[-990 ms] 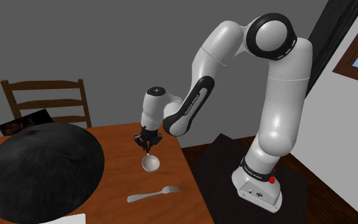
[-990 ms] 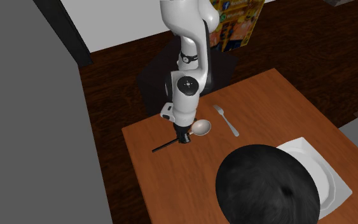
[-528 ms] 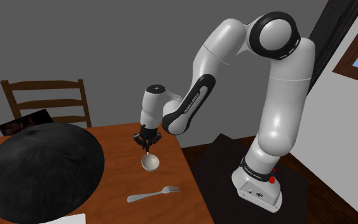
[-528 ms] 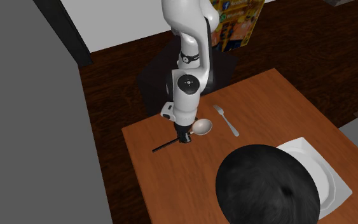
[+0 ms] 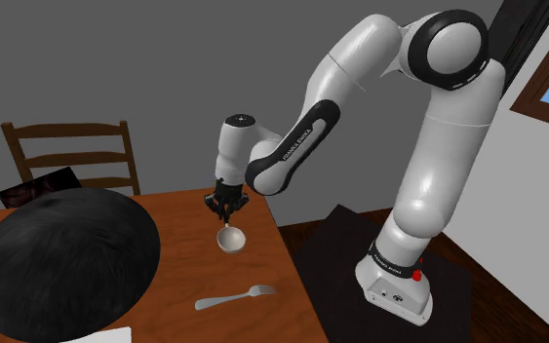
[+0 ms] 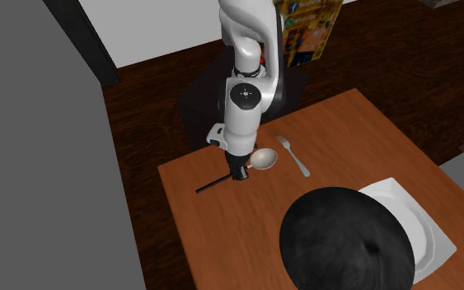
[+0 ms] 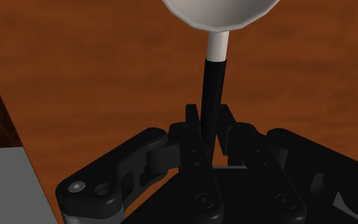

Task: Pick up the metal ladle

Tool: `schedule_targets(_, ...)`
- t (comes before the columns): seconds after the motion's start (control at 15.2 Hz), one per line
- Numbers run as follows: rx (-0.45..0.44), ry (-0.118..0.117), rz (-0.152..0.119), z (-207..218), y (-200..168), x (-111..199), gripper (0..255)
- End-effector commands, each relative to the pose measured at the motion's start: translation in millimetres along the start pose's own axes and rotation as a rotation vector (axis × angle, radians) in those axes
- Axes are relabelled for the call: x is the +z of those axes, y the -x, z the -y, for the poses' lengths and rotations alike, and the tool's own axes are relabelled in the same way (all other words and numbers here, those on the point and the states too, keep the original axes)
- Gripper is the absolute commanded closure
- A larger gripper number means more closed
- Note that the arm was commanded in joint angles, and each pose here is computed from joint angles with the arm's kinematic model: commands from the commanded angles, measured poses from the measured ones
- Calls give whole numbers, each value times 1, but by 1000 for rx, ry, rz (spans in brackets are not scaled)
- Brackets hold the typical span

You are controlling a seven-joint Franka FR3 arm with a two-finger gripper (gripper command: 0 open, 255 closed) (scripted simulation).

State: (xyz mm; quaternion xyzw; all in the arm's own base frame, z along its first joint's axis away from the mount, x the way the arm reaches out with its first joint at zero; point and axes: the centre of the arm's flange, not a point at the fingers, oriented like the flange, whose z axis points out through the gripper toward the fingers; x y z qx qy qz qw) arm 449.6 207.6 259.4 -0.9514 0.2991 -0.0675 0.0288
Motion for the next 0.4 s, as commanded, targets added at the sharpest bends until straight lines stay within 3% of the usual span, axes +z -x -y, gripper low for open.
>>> schedule_targets(0.0, 0, 0, 1, 1, -1, -11, 255)
schedule_targets(0.33, 0, 0, 1, 3, -3, -27, 255)
